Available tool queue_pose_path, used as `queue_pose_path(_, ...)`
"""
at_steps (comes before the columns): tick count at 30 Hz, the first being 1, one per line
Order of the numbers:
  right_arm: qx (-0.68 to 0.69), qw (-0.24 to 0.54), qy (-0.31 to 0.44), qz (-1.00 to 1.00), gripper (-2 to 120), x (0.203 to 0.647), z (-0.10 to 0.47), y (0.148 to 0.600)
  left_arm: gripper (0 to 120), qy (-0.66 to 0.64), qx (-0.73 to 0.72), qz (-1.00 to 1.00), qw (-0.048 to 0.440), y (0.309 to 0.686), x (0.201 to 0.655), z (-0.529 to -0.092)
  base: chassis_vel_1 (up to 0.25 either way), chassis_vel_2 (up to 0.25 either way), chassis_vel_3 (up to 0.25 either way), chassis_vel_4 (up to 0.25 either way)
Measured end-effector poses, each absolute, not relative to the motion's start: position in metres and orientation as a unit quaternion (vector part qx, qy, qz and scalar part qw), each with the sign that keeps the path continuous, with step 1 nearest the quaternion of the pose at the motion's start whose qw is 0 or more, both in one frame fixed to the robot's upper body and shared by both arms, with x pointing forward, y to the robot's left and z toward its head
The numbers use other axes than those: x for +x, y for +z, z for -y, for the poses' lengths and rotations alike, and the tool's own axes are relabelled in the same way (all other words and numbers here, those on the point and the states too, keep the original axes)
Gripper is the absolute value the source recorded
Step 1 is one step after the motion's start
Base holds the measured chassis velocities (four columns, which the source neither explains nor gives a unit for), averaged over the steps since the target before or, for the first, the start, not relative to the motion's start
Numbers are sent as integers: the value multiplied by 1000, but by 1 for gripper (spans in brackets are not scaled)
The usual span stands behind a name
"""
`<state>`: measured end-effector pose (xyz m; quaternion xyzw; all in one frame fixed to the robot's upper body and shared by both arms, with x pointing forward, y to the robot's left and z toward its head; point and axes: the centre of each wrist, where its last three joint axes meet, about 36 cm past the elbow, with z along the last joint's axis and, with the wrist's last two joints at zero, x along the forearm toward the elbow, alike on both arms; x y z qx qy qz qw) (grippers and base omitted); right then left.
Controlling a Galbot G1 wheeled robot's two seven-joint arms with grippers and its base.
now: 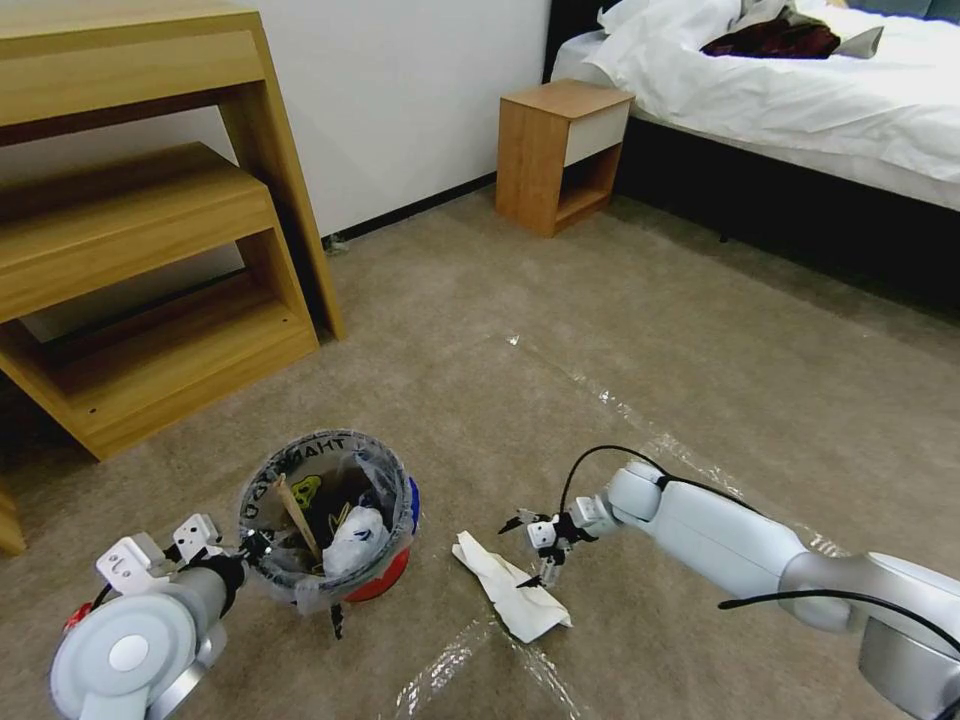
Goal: Pick up the trash bin and place the garbage on the floor into it.
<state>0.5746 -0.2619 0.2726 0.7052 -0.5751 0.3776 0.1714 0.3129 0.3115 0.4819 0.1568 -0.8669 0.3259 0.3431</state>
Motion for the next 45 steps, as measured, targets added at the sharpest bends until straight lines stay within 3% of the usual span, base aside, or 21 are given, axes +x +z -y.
queue_pose_path(7,705,170,369,582,100,572,263,270,0,326,157,866,345,480,312,-311,0,0,0,0)
queue_pose_path(15,697,154,374,592,100,601,266,301,0,324,157,867,345,481,311,-310,0,0,0,0)
queue_pose_path(22,728,167,354,562,100,600,282,315,0,324,157,867,345,480,311,-308,0,0,0,0)
queue_pose_path(45,762,184,341,518,100,568,297,283,0,326,160,866,342,481,309,-305,0,0,0,0)
